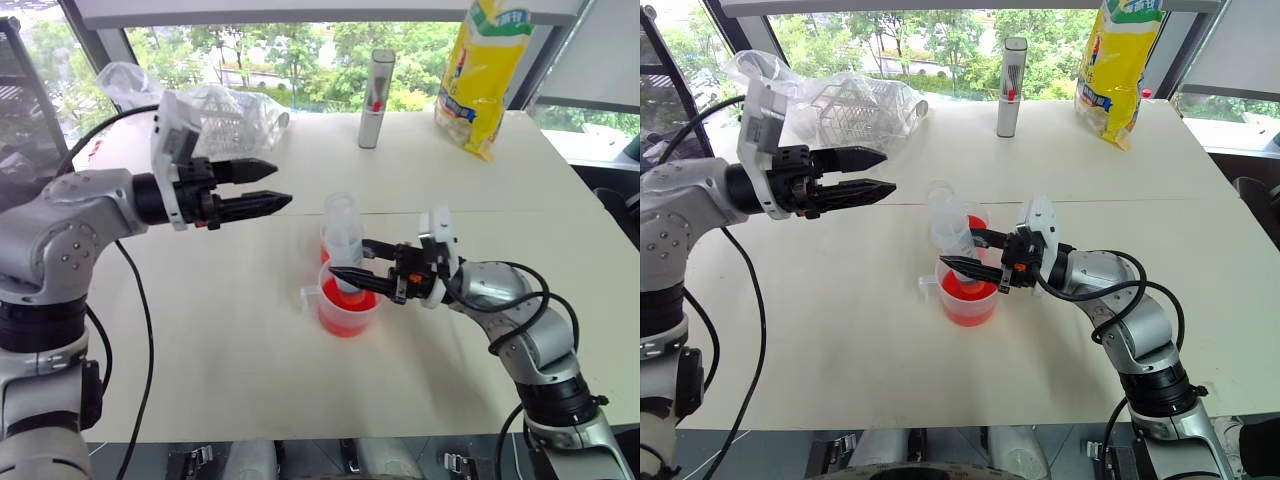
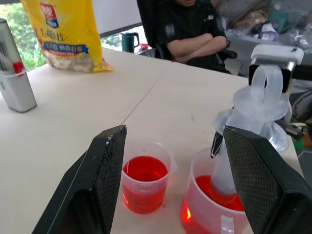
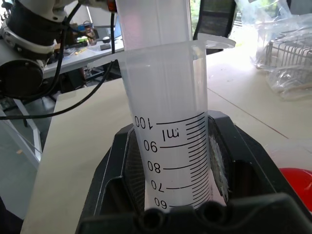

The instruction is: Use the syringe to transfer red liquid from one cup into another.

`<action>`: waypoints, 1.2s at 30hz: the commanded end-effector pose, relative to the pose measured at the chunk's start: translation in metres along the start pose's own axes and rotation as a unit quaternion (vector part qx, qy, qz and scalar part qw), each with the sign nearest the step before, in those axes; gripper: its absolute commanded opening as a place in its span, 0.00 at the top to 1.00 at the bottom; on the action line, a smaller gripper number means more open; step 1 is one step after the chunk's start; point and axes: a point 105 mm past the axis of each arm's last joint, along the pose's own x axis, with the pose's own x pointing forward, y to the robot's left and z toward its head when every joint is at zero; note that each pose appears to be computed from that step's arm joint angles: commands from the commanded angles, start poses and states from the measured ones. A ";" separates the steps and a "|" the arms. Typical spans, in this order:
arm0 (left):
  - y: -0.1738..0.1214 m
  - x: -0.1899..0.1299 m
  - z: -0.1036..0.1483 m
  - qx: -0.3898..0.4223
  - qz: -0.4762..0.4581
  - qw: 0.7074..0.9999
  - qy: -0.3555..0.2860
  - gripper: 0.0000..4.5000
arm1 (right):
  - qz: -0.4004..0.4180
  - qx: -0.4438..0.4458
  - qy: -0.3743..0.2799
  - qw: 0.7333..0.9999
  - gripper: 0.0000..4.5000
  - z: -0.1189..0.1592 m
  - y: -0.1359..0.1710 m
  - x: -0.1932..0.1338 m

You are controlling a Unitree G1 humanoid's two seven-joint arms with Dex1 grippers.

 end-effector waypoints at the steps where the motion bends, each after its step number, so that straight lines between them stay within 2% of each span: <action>1: 0.000 -0.005 0.003 0.027 0.013 1.000 -0.002 0.29 | 0.007 -0.040 -0.038 0.998 0.68 0.033 0.001 0.000; 6: 0.002 -0.002 0.002 0.032 0.010 0.999 -0.005 0.29 | 0.008 -0.047 -0.077 0.996 0.68 0.076 -0.009 0.001; 10: 0.004 0.000 0.003 0.038 0.009 0.999 -0.006 0.29 | 0.005 -0.042 -0.113 0.993 0.68 0.115 -0.029 0.003; 13: 0.004 0.002 0.003 0.044 0.007 0.999 -0.007 0.29 | -0.002 -0.043 -0.119 0.992 0.68 0.126 -0.047 0.005; 17: 0.004 0.003 0.005 0.050 0.005 0.999 -0.009 0.29 | -0.016 -0.038 -0.113 0.993 0.68 0.114 -0.072 0.012; 23: 0.005 0.010 0.019 0.071 0.002 0.997 -0.030 0.29 | -0.043 -0.023 -0.092 0.995 0.68 0.073 -0.096 0.022; 28: 0.005 0.019 0.035 0.085 -0.012 0.995 -0.055 0.29 | -0.046 -0.022 -0.090 0.995 0.68 0.064 -0.099 0.024; 36: 0.018 0.060 0.069 0.123 -0.013 0.986 -0.110 0.29 | -0.042 -0.020 -0.086 0.995 0.68 0.056 -0.093 0.027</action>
